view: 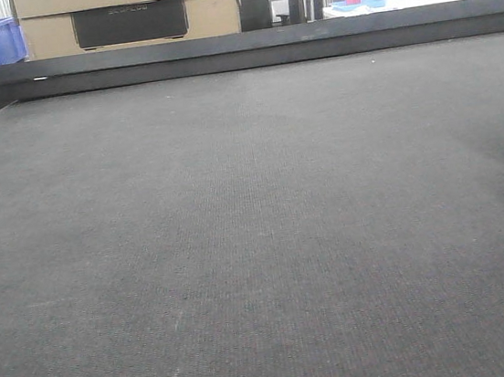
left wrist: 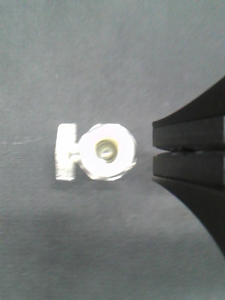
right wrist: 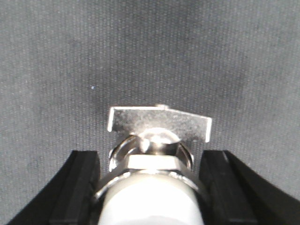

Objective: Place valve from conveyor to right shelf box
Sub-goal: 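Close left and right grippers on the valve bodies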

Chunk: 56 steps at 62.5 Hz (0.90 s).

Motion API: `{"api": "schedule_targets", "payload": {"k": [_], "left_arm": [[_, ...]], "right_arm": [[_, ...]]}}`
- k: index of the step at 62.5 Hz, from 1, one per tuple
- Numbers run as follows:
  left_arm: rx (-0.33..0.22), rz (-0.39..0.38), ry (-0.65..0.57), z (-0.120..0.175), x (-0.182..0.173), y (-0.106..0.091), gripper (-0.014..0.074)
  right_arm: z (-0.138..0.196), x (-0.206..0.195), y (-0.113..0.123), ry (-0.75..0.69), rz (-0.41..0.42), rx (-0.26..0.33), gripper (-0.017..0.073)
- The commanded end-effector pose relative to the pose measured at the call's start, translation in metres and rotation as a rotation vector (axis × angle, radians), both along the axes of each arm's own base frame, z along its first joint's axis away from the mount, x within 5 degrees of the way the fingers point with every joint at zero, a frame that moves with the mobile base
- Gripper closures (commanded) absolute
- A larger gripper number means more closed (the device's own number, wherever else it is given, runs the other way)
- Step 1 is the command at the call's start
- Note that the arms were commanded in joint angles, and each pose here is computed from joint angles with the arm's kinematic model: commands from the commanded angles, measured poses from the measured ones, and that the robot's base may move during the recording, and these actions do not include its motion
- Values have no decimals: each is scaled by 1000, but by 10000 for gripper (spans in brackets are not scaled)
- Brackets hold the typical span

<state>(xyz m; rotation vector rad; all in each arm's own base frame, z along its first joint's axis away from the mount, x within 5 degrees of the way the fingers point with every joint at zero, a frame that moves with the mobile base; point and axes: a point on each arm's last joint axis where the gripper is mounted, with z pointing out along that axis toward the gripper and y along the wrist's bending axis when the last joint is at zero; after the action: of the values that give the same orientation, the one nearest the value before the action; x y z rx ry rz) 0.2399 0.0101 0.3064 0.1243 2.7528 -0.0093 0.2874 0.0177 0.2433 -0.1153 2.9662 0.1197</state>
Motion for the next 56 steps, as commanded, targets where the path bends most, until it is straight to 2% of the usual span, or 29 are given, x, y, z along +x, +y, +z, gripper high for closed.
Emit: {"api": "schedule_targets", "payload": {"k": [1, 10, 15, 24, 33, 42, 56], "left_arm": [[1, -9, -20, -2, 8, 1, 445], [-1, -9, 3, -10, 14, 1, 194], [-1, -8, 7, -15, 19, 1, 130], [-2, -6, 33, -29, 31, 2, 131], [0, -42, 90, -45, 40, -7, 131], [38, -81, 120, -57, 47, -12, 131], [36, -78, 152, -71, 54, -11, 131]], "right_arm": [[0, 2, -2, -20, 1, -3, 724], [0, 2, -2, -20, 1, -3, 724], [0, 2, -1, -19, 0, 0, 724], [0, 2, -1, -21, -4, 10, 724], [1, 2, 0, -23, -8, 17, 724], [0, 2, 0, -21, -7, 17, 724], [0, 1, 0, -14, -7, 17, 724]]}}
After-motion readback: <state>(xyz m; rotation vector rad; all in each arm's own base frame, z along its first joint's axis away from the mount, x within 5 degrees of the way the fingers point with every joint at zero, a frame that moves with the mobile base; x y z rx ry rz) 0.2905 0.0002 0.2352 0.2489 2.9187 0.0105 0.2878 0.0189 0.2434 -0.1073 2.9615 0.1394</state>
